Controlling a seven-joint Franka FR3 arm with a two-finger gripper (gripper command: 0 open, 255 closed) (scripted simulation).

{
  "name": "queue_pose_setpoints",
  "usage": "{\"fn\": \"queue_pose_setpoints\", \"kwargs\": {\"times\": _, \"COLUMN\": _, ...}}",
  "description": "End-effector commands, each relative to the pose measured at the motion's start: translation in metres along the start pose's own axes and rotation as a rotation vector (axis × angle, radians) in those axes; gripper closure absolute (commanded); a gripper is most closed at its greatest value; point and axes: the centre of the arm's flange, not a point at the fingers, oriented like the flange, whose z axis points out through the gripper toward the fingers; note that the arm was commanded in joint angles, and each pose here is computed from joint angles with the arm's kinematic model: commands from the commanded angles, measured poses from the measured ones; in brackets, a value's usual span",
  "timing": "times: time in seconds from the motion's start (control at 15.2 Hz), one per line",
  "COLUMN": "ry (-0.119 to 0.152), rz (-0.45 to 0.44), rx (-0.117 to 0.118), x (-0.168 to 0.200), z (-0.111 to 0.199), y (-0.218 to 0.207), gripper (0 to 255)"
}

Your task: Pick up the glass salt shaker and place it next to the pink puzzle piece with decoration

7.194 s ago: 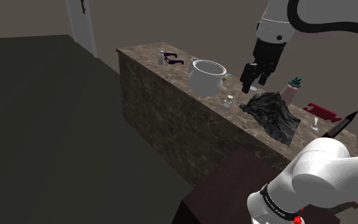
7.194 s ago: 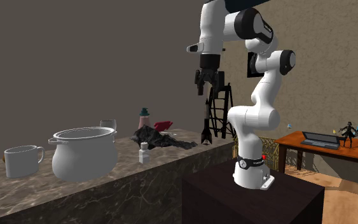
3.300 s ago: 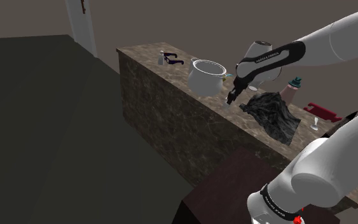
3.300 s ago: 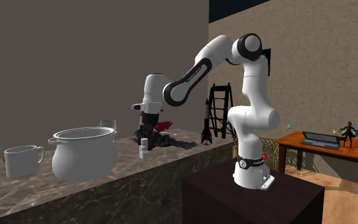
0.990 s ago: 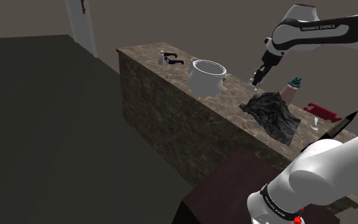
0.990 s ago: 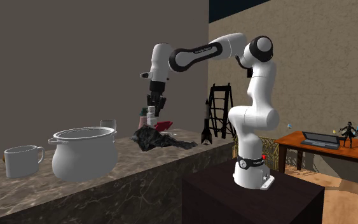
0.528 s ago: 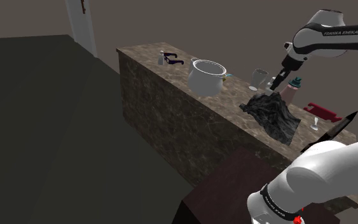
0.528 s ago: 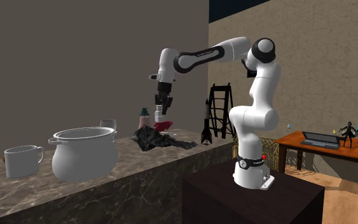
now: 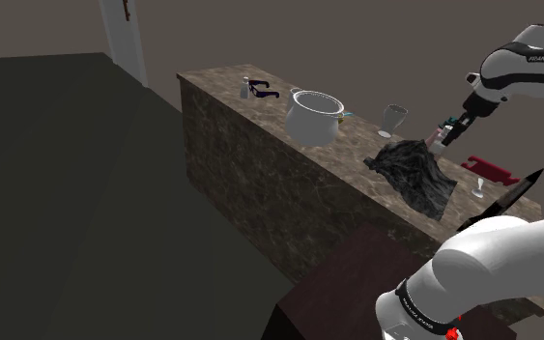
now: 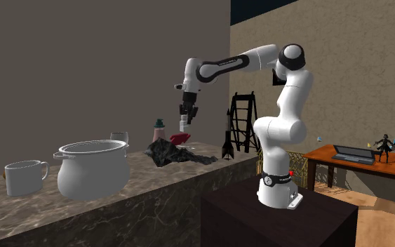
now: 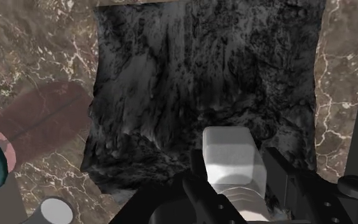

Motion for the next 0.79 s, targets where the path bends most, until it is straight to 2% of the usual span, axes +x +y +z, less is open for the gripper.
{"fn": "queue_pose_setpoints", "kwargs": {"times": 0.0, "ry": 0.0, "rz": -0.001, "rx": 0.0, "x": -0.023, "z": -0.002, "y": 0.013, "gripper": 255}}
{"fn": "queue_pose_setpoints", "kwargs": {"times": 0.73, "ry": 0.0, "rz": -0.001, "rx": 0.0, "x": -0.15, "z": -0.005, "y": 0.085, "gripper": 255}}
